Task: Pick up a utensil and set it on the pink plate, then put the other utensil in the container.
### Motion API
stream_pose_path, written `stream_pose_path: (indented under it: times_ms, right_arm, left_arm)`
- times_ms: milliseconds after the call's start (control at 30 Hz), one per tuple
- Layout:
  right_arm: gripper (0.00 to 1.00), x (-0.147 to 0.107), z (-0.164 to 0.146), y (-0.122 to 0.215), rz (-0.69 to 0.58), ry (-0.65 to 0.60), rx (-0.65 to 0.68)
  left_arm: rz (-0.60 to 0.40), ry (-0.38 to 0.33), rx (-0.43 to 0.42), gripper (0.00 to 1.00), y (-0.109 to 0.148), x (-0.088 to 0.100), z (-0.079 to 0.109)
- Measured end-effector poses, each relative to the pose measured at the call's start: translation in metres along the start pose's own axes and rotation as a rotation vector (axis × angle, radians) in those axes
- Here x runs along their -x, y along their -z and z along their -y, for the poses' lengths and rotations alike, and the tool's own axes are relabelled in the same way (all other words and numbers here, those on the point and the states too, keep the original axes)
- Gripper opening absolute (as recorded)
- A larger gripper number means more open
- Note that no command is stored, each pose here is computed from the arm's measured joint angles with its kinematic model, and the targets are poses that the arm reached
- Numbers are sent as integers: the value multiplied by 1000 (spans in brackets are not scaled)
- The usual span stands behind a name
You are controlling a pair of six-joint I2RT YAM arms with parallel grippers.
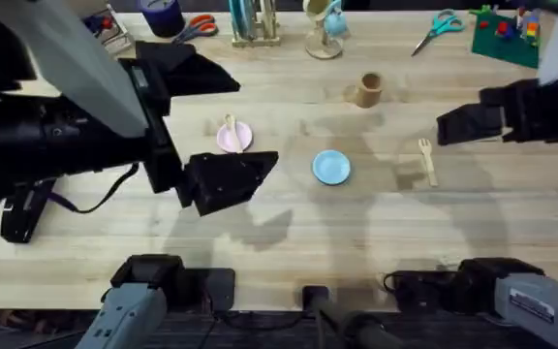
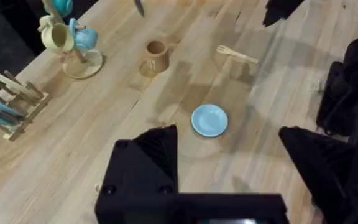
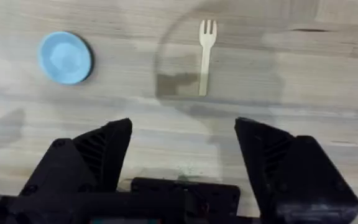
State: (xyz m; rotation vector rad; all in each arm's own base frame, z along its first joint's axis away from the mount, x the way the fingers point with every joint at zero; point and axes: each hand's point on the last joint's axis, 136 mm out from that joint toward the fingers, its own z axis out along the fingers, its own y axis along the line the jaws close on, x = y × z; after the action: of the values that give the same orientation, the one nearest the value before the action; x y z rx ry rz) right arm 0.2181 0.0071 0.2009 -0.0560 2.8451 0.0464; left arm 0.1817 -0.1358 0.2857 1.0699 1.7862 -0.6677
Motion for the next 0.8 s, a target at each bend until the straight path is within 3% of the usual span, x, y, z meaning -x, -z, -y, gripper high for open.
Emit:
stream_pose_path:
  times_ms: [800]
  right_arm:
    - [995,-14,11,-107,-209,10,-34]
  left_arm:
    - [-3,-3,-3,991,-1,-1,-1]
